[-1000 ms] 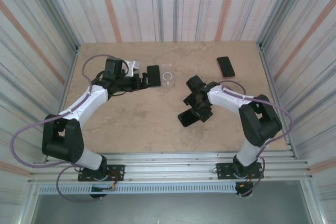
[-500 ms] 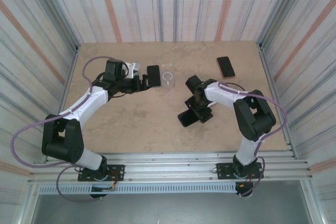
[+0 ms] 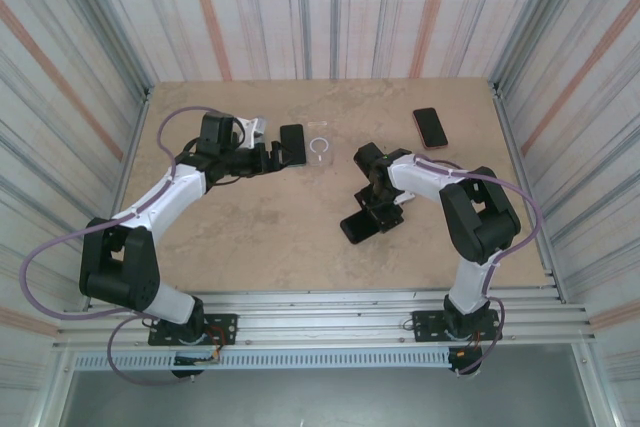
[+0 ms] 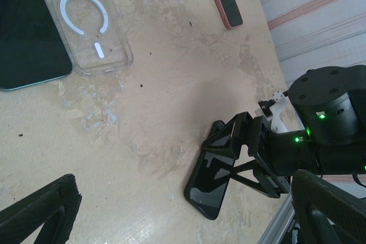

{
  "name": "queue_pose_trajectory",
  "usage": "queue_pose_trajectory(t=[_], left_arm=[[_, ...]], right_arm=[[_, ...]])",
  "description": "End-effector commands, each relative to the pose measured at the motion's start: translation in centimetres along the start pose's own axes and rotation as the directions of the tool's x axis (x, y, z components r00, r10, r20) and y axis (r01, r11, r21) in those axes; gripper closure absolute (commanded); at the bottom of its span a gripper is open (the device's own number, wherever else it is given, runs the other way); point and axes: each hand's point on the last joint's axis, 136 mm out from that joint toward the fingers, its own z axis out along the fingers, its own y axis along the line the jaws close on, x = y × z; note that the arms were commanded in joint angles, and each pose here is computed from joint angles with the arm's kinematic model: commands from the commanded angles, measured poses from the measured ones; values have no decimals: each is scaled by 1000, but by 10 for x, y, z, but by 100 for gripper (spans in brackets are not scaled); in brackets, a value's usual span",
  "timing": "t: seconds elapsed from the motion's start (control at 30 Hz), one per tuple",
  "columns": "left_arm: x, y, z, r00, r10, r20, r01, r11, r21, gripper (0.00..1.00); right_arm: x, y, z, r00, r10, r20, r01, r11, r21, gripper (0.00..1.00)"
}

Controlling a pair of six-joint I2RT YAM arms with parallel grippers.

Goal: Take the phone out of the phone case

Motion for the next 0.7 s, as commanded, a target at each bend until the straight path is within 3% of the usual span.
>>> queue_pose_trajectory(t=[0.0, 0.3, 0.67], left_arm=[[0, -13, -4, 1000, 24, 12, -25, 999, 38, 1], [2, -12, -2, 1000, 9, 10, -9, 999, 49, 1], [5, -16, 12, 1000, 2, -4, -2, 998, 59, 2]], right_arm=[[8, -19, 29, 998, 56, -25, -53, 994, 98, 19], [10, -12, 26, 997, 65, -41, -62, 997, 53, 42], [4, 15, -28, 998, 34, -43, -40, 991, -129, 54]])
